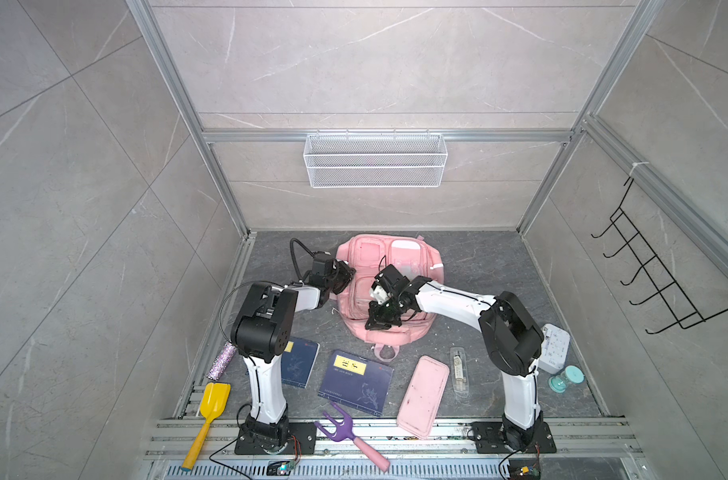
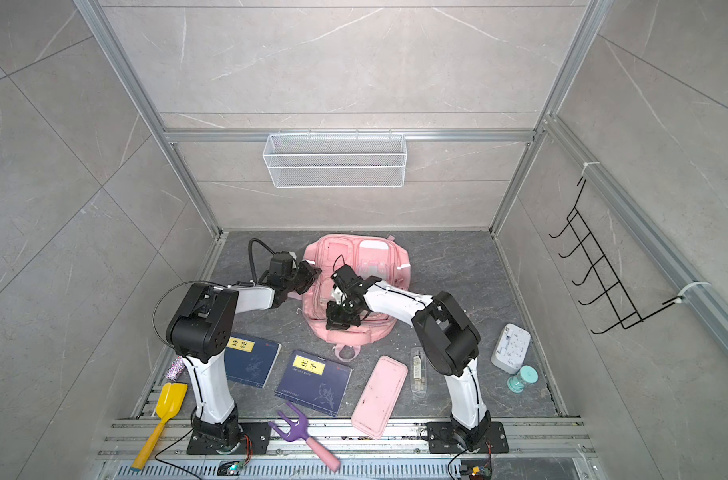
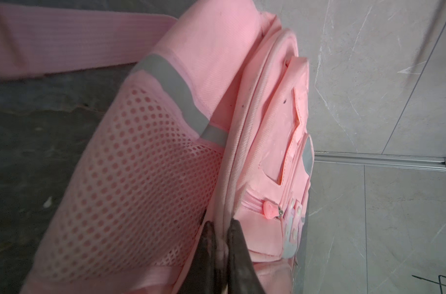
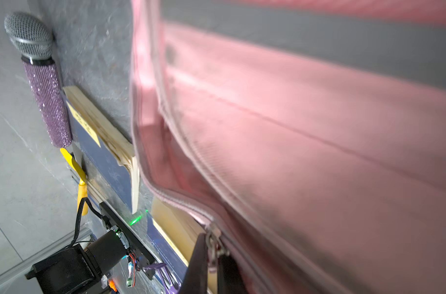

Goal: Pack books, pencil case, and school supplies into a backpack
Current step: Unzip the student bag at the center of the table.

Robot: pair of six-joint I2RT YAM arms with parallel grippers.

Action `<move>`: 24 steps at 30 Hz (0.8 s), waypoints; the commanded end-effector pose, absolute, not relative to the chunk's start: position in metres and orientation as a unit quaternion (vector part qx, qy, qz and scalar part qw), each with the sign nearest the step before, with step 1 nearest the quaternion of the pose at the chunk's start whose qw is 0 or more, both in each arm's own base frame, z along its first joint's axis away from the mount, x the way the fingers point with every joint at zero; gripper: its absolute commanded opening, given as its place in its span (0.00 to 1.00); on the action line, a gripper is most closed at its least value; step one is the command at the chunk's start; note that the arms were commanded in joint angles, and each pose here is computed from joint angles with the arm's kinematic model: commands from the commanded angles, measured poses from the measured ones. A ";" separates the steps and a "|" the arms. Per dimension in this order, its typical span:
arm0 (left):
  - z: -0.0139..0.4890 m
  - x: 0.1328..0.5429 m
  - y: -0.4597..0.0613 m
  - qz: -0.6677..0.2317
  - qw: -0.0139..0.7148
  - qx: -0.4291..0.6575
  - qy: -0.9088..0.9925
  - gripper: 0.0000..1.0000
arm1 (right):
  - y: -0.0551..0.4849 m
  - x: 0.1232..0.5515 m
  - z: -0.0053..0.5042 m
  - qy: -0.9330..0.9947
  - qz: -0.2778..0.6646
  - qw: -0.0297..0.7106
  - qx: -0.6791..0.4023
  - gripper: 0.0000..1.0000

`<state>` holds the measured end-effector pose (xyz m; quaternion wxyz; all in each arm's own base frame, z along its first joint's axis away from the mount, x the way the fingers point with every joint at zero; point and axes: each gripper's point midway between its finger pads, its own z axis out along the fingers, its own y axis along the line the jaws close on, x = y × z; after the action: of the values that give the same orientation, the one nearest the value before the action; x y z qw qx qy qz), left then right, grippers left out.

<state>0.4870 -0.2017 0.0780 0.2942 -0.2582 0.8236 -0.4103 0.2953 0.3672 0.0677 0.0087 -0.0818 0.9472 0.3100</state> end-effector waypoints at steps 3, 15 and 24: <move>0.115 0.492 -0.194 -0.448 0.335 -0.278 0.781 0.00 | 0.323 0.318 0.080 0.955 0.277 0.051 -0.088 0.00; 0.111 0.481 -0.254 -0.492 0.314 -0.258 0.770 0.07 | 0.291 0.297 0.084 0.958 0.265 0.022 -0.111 0.00; 0.122 0.491 -0.258 -0.495 0.333 -0.262 0.759 0.05 | 0.317 0.257 0.068 0.953 0.277 0.009 -0.119 0.00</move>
<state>0.4738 -0.2447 0.0813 0.2963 -0.2811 0.7932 -0.4517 0.2618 0.2953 0.0574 -0.0038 -0.1104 0.9638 0.2426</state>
